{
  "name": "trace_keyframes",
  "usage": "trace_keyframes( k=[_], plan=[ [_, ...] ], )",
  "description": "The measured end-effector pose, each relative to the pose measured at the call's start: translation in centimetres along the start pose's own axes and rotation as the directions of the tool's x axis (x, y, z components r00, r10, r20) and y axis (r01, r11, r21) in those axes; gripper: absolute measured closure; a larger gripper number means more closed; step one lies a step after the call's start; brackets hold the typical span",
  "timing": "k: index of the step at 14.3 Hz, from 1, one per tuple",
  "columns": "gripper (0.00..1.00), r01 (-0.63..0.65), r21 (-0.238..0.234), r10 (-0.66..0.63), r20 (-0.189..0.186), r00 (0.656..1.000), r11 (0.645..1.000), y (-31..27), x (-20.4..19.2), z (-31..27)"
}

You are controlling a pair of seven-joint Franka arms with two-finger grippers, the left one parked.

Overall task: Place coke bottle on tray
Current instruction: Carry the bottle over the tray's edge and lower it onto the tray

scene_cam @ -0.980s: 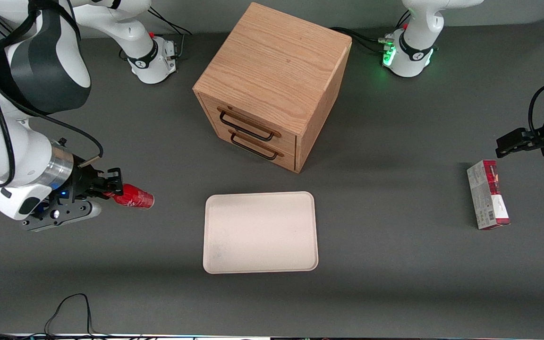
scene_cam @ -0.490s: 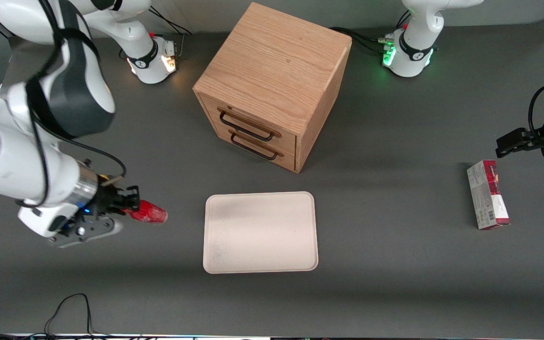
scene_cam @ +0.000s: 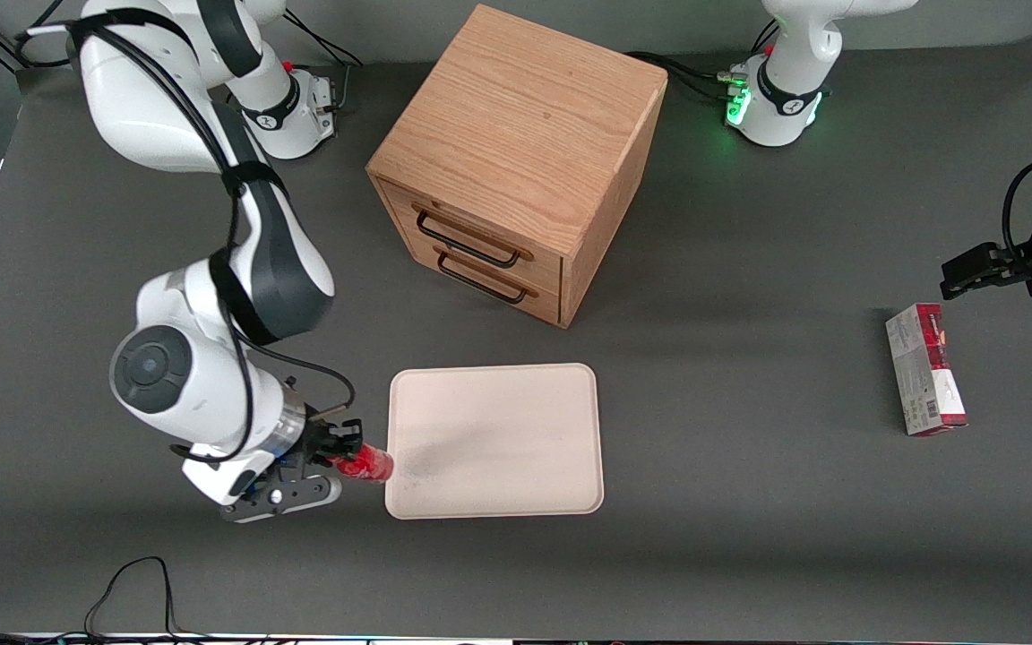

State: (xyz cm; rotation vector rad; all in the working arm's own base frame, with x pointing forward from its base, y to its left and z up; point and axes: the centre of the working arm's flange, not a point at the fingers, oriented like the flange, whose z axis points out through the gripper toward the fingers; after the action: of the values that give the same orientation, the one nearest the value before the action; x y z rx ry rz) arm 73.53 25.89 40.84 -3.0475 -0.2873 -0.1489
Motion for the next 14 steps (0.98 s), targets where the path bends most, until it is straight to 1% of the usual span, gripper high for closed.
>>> trace_keyframes(
  k=[3,5,9,14],
  plan=[
    [0.69,0.003,-0.009,-0.003,-0.013,1.0,1.0,-1.8,0.1,1.8],
    [0.69,0.004,-0.013,-0.004,-0.009,1.0,1.0,-2.3,0.0,2.4],
    [0.69,0.0,-0.027,0.0,0.001,1.0,1.0,-2.9,0.0,4.3],
    [0.69,-0.003,-0.044,0.005,0.032,0.999,0.999,-3.0,-0.3,7.2]
  ],
)
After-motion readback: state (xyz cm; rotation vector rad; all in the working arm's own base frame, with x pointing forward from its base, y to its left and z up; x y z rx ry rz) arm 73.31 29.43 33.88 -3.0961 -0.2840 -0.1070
